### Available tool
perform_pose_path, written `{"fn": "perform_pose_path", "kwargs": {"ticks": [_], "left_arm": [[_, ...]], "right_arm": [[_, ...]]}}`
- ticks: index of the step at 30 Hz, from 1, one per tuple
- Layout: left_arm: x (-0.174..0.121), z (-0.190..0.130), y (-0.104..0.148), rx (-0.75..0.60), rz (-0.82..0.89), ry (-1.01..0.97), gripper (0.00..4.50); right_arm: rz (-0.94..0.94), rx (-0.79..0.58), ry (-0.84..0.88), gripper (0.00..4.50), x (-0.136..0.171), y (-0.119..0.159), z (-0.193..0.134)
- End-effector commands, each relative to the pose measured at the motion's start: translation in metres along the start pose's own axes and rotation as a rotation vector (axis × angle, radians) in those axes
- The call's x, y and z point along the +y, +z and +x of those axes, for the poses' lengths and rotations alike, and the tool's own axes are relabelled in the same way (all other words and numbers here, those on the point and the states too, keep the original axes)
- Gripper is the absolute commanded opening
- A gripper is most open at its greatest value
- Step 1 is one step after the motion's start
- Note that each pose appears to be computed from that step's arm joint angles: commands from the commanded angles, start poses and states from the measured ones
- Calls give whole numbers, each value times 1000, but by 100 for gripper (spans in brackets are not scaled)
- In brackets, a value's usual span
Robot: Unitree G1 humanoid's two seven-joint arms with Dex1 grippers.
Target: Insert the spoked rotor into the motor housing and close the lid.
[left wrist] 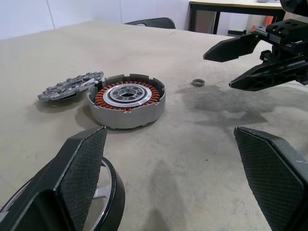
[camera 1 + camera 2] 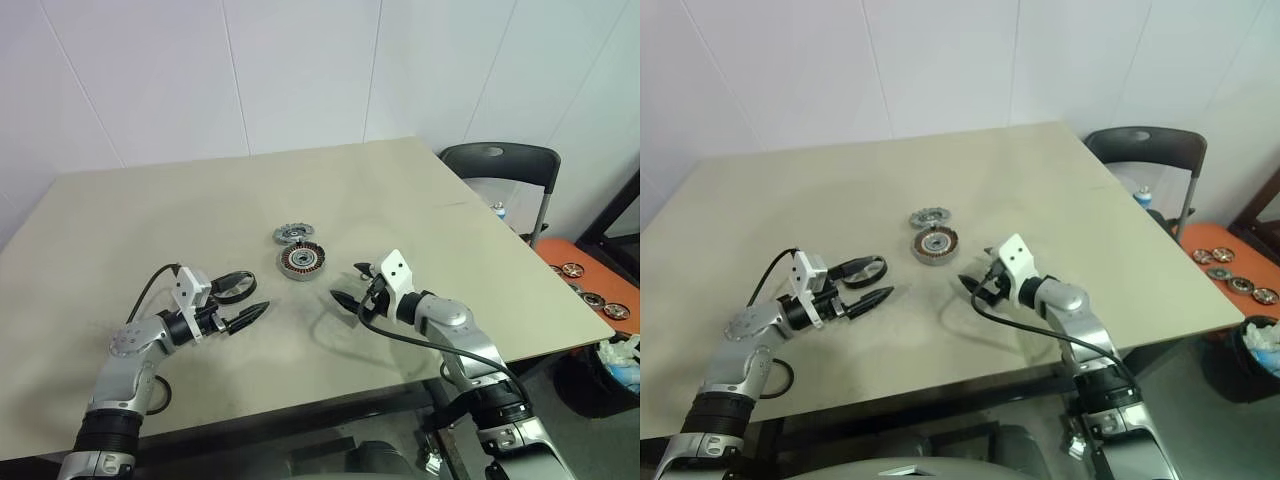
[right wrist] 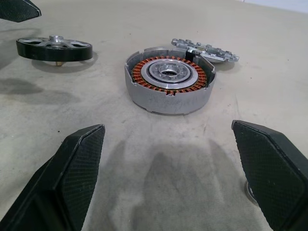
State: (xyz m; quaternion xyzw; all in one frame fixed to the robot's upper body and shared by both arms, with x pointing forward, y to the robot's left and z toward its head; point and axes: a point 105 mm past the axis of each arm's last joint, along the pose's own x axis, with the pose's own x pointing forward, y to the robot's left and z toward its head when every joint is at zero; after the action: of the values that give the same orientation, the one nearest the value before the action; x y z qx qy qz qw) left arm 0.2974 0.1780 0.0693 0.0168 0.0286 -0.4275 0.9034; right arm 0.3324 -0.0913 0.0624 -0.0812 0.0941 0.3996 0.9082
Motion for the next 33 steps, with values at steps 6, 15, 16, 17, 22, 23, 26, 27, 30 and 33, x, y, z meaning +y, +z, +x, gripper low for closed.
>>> {"fn": "perform_pose_path", "kwargs": {"ticks": [6,15,16,17,22,23,26,27,30,33], "left_arm": [[7,-1,12,-35,39,9,450],[6,3,13,-42,39,4,450],[6,3,13,-43,38,4,450],[5,4,13,-44,37,2,450],[0,6,11,-45,30,-6,450],[-1,5,11,-44,28,-7,450],[-6,7,11,-45,22,-15,450],[-8,8,11,-46,21,-18,450],[-10,14,15,-49,19,-39,450],[-10,21,15,-40,19,-66,450]], "right_arm": [[-42,-58,4,443,0,21,4],[-28,-62,19,443,5,24,7],[-27,-62,21,443,6,24,7],[-26,-61,22,443,7,24,8],[-17,-54,23,443,10,20,8],[-16,-53,24,443,11,19,8],[-12,-43,26,443,11,16,5],[-11,-39,25,443,10,15,4],[-20,-32,14,443,4,15,-1],[-18,-32,-33,443,-6,14,-8]]}}
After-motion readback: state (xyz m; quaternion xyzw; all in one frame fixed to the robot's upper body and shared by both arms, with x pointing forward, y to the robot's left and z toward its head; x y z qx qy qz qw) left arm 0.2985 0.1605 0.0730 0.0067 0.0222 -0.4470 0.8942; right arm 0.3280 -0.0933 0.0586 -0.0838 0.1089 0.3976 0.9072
